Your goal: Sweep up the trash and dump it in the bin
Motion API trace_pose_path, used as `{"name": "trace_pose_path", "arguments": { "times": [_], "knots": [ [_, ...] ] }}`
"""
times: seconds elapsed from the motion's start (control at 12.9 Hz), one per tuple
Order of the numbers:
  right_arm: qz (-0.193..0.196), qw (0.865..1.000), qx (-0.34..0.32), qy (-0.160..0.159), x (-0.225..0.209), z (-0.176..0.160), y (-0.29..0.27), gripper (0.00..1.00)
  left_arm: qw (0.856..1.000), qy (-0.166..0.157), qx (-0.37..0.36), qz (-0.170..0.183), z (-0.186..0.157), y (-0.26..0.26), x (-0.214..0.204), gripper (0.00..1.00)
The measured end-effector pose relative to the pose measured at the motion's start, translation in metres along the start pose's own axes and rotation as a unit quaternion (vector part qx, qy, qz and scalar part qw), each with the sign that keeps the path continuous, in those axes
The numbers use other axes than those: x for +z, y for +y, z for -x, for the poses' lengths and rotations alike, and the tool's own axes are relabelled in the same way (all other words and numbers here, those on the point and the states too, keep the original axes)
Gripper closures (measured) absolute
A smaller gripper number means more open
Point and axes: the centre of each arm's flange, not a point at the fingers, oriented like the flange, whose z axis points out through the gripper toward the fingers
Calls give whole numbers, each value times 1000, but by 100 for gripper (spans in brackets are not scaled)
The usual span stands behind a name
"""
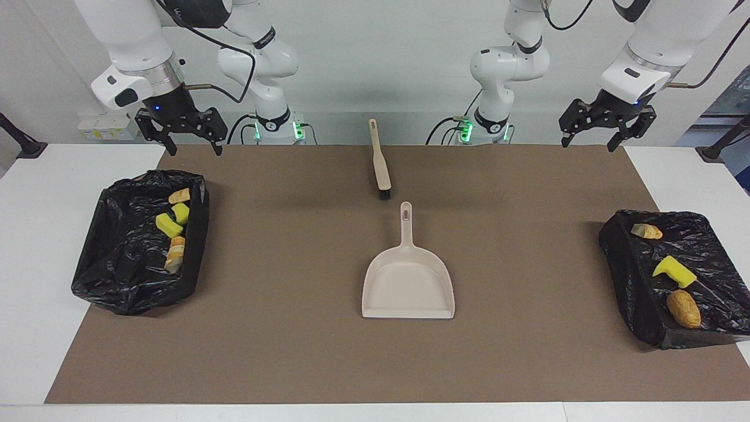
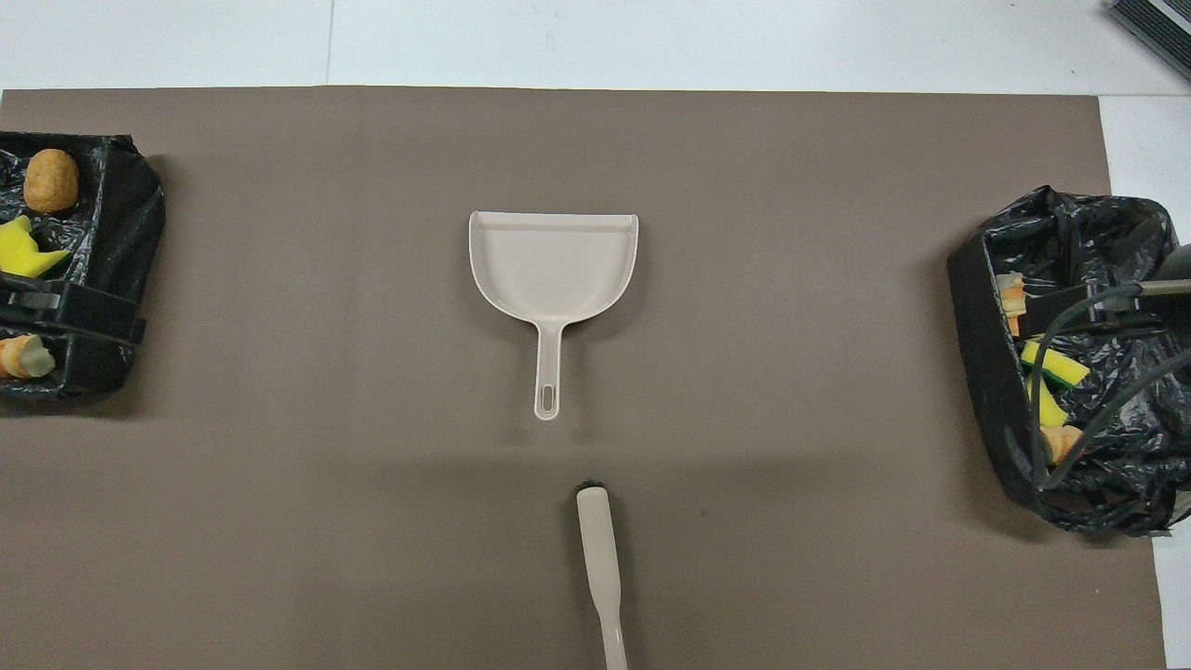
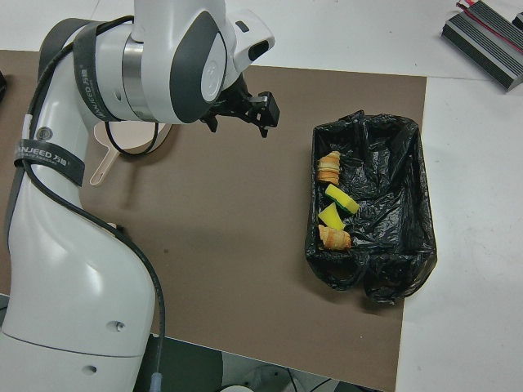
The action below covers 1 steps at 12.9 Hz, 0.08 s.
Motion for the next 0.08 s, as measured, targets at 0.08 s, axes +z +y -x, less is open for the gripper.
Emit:
{"name": "trace_pose_path", "arguments": {
  "times": [0.08],
  "knots": [
    [0,1000,0,0,0,0,0,0,1000,-1,0,0,1,0,1,0]
  ]
}}
